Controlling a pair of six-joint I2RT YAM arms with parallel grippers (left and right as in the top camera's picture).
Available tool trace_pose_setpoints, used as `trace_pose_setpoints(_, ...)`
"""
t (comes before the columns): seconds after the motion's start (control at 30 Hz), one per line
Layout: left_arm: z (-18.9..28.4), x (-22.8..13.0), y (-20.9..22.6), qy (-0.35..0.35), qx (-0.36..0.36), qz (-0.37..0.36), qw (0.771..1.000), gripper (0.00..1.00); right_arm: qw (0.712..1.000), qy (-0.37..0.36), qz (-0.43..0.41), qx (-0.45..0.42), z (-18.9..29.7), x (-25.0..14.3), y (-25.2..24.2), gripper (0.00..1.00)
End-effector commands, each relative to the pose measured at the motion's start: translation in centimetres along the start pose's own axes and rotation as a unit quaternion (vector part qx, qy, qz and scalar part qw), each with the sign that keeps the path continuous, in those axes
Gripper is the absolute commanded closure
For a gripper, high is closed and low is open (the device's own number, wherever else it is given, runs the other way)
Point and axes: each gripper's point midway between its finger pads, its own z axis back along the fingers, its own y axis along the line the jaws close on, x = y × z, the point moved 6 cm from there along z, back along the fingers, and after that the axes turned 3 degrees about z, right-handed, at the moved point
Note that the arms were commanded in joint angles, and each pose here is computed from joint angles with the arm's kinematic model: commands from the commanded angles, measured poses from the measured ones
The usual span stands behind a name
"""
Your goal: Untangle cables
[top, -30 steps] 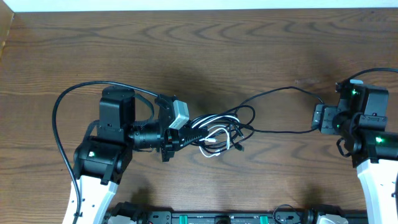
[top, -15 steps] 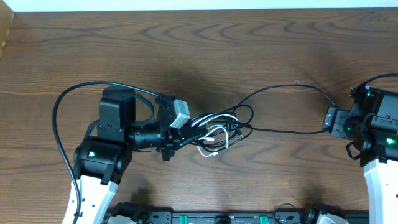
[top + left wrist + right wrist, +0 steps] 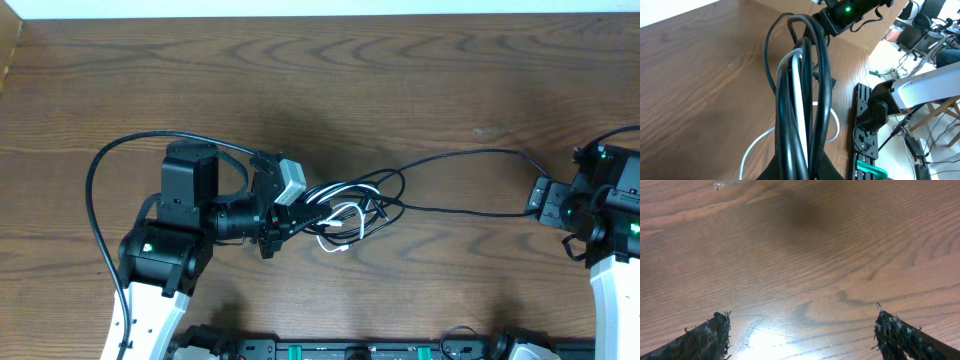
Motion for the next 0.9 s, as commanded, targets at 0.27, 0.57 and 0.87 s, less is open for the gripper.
trace_pose_setpoints(0.27,0.1,0.2,0.3,0.001,0.015,-0.009,1.000,0.92,1.000,0.006,-0.028,0.013,0.2,-0.1,0.0,0.11)
trace_pose_setpoints(0.57,0.2,-0.1,1.2,0.012,0.057,0.034,0.998,0.92,0.999,0.029,-0.040,0.018,0.3,-1.0,0.2,0.10)
trace_pose_setpoints(0.87,0.3,-1.2,1.4,0.035,0.073,0.062,0.995,0.93,0.999,0.025,-0.043,0.010,0.3,-0.8,-0.1,0.08)
